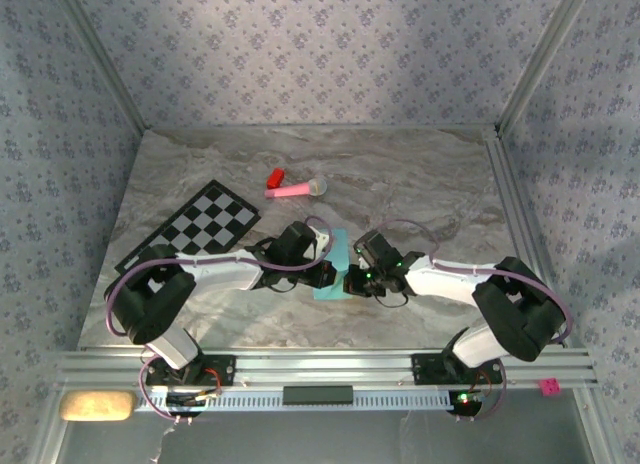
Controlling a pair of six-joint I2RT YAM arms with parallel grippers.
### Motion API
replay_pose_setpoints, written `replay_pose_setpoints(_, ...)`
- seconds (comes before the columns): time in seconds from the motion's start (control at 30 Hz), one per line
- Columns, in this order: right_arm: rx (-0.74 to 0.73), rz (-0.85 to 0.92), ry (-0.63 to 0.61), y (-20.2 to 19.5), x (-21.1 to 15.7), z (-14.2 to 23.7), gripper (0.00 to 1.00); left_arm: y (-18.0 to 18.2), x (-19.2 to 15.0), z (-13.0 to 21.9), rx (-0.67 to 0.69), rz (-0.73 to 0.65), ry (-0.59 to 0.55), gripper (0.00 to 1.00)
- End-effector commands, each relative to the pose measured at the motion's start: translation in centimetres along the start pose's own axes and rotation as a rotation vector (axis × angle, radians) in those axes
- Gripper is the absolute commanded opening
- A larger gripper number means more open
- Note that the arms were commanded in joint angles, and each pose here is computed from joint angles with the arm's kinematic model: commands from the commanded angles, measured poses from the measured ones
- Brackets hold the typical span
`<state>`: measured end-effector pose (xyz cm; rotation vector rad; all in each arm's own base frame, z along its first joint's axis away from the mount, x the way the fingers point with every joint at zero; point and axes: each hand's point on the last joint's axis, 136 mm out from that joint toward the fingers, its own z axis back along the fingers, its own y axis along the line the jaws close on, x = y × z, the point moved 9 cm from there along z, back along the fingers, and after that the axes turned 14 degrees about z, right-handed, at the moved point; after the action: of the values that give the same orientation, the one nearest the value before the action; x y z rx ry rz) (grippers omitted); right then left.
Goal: Fold a paper plane with a square sheet of paper (pick it up from the middle)
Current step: Fold the triangle a second time at the center of the table.
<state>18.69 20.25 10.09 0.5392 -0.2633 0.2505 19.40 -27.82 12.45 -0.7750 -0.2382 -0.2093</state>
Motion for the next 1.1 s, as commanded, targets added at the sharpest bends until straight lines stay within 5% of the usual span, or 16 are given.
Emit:
replay_pose_setpoints(0.0,0.024,-0.007,-0.028,0.6,0.5,0.2,0.08,-0.4,0.7,0.0,-0.011,0.005,-0.017,0.0)
replay_pose_setpoints(1.07,-0.068,-0.027,0.053,-1.9,-0.7,-0.4,0.06,2.3,2.8,0.0,0.084,-0.022,-0.048,0.01)
